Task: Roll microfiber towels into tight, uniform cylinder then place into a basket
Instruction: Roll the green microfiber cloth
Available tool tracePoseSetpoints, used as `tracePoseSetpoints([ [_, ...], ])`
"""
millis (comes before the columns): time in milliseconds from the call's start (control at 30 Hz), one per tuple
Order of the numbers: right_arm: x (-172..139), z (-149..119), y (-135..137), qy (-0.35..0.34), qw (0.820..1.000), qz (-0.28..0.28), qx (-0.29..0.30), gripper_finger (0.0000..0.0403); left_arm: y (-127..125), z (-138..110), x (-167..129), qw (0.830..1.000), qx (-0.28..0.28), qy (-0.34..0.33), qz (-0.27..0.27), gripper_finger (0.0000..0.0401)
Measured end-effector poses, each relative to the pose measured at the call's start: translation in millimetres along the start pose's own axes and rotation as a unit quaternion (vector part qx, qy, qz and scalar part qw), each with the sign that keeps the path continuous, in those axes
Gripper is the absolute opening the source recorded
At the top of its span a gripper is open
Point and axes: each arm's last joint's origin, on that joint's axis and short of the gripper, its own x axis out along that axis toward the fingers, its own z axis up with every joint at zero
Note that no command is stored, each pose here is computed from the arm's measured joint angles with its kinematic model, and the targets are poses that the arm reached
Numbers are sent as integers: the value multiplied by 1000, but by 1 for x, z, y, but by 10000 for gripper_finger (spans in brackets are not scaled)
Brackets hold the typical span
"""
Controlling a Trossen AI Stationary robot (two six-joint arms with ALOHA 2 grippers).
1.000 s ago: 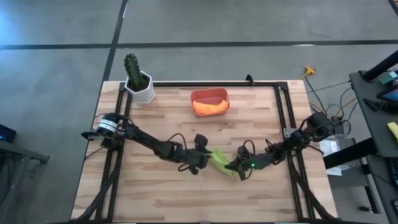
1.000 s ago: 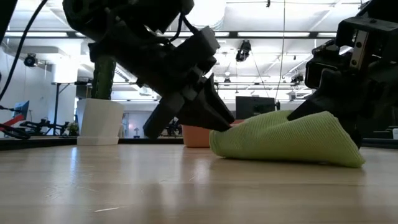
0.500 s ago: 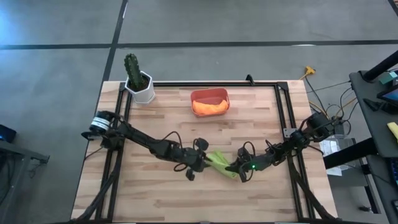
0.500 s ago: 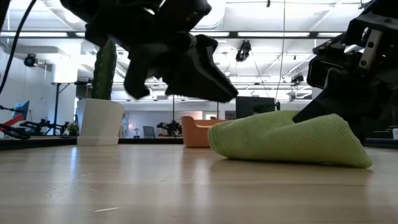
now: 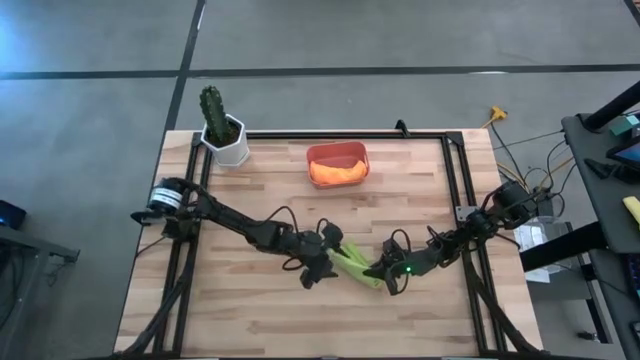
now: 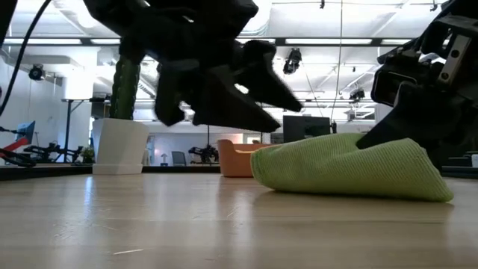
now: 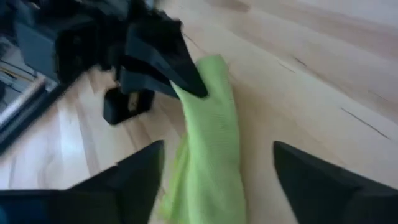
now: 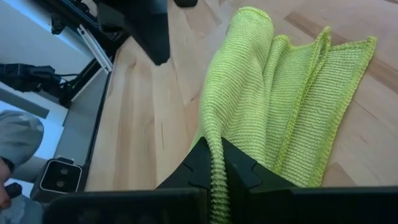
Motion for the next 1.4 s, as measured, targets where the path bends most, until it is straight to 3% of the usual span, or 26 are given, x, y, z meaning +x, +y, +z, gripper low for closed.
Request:
tracePoseSetpoints([
  [100, 0, 0, 0, 0, 1000, 1, -3, 9, 0, -3, 9, 1000, 6, -9, 6, 321],
  [200, 0, 0, 1, 0, 1000, 2, -11, 9, -2, -7, 24, 999, 11, -30, 20, 334],
  [433, 6, -5, 10, 38, 998, 12, -58, 9, 5, -11, 41, 998, 18, -50, 42, 335],
  [633, 14, -18, 24, 114, 983, -12, -144, 9, 27, 1, 41, 995, 18, -92, 36, 313],
  [900, 14, -28, 39, 149, 978, 0, -149, 9, 53, -3, 53, 998, -4, -59, -23, 282],
  [967, 12, -31, 41, 154, 977, 2, -149, 9, 59, -5, 57, 996, -37, -50, -60, 278],
  [1133, 9, -37, 43, 162, 976, -2, -144, 9, 72, -9, 76, 974, -137, -16, -179, 269],
  [1233, 9, -37, 42, 163, 976, -4, -145, 9, 70, -14, 87, 964, -159, 38, -211, 259],
  [1400, 8, -37, 42, 162, 975, -4, -149, 9, 64, -17, 105, 953, -175, 73, -237, 236],
])
